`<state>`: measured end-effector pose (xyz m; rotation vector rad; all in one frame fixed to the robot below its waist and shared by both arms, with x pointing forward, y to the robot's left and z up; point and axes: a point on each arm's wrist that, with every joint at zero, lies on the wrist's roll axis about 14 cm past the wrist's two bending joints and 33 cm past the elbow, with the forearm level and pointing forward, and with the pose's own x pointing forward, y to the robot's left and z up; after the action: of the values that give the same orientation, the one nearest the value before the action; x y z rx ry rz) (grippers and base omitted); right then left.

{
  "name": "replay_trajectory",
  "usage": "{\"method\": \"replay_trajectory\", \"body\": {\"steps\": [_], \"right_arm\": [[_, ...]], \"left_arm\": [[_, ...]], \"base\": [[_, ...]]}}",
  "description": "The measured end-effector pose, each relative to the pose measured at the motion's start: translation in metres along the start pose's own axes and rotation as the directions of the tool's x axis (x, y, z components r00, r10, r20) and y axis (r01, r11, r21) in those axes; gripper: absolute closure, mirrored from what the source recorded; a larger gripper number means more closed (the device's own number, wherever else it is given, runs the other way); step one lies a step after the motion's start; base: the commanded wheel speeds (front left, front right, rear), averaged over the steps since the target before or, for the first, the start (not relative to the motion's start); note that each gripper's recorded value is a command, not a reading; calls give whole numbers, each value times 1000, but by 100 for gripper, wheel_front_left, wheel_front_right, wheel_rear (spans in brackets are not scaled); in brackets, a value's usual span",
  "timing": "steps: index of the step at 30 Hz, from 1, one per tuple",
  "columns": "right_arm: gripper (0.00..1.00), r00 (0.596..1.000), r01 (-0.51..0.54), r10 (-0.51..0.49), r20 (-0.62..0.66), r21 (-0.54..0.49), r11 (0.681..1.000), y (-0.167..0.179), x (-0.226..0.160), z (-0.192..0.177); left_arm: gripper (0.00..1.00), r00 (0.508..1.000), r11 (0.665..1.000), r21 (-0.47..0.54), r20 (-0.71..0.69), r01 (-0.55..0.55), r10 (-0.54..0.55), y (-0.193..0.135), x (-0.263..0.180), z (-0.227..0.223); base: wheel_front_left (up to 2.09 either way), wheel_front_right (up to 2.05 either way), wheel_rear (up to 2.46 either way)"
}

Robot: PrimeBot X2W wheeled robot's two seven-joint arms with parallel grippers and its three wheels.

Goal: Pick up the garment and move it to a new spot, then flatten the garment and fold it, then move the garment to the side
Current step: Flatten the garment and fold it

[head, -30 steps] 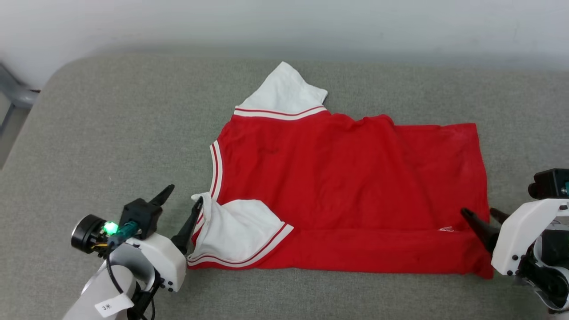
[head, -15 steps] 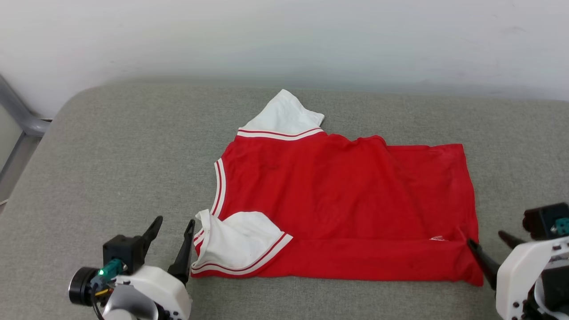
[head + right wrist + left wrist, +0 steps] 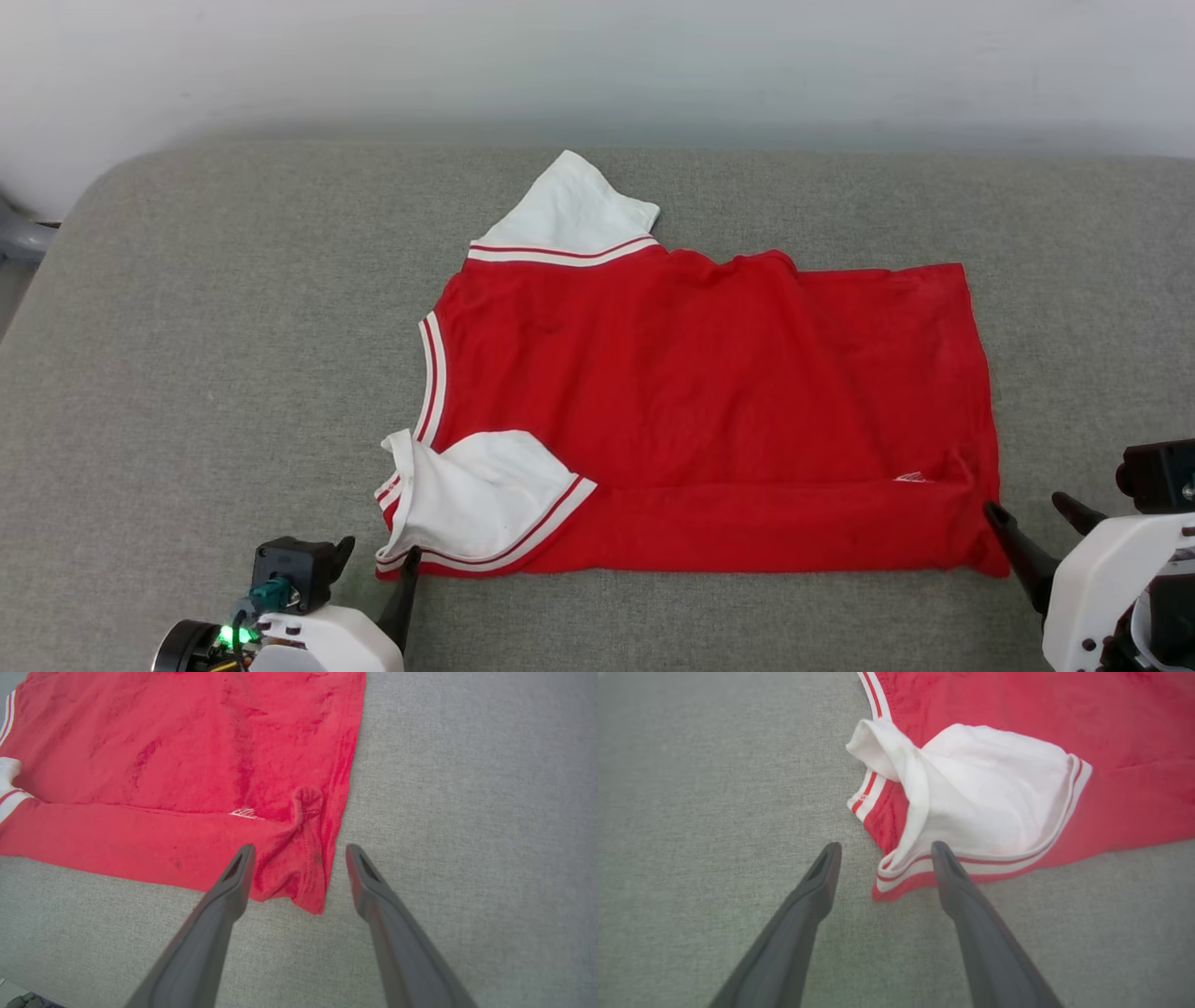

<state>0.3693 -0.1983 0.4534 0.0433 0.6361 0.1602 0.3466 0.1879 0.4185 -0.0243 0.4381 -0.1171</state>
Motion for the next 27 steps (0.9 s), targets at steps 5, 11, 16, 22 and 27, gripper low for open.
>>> {"method": "replay_trajectory", "body": {"steps": [5, 11, 16, 22, 27], "right_arm": [[0, 1000, 4, -4, -14, 8, 1000, -2, 3, -3], [0, 999, 10, -10, -32, 11, 1000, -5, 10, -7], [0, 999, 15, -15, -48, 8, 1000, -7, 14, -8], [0, 998, 29, -30, -57, -26, 999, -10, 13, -8], [0, 992, 59, -68, -109, -87, 994, -18, 10, -18]], "left_arm": [[0, 997, 1000, 4, -71, -14, 14, 3, 7, -16], [0, 992, 999, -10, -124, -36, 35, 8, 21, -29], [0, 979, 999, -6, -201, -46, 44, 10, 27, -45], [100, 976, 999, -24, -218, -23, 17, 3, 26, -46], [100, 983, 997, -62, -183, -38, 26, 3, 17, -42]], "base": [[0, 0, 0], [0, 0, 0], [0, 0, 0], [0, 0, 0], [0, 0, 0]]}}
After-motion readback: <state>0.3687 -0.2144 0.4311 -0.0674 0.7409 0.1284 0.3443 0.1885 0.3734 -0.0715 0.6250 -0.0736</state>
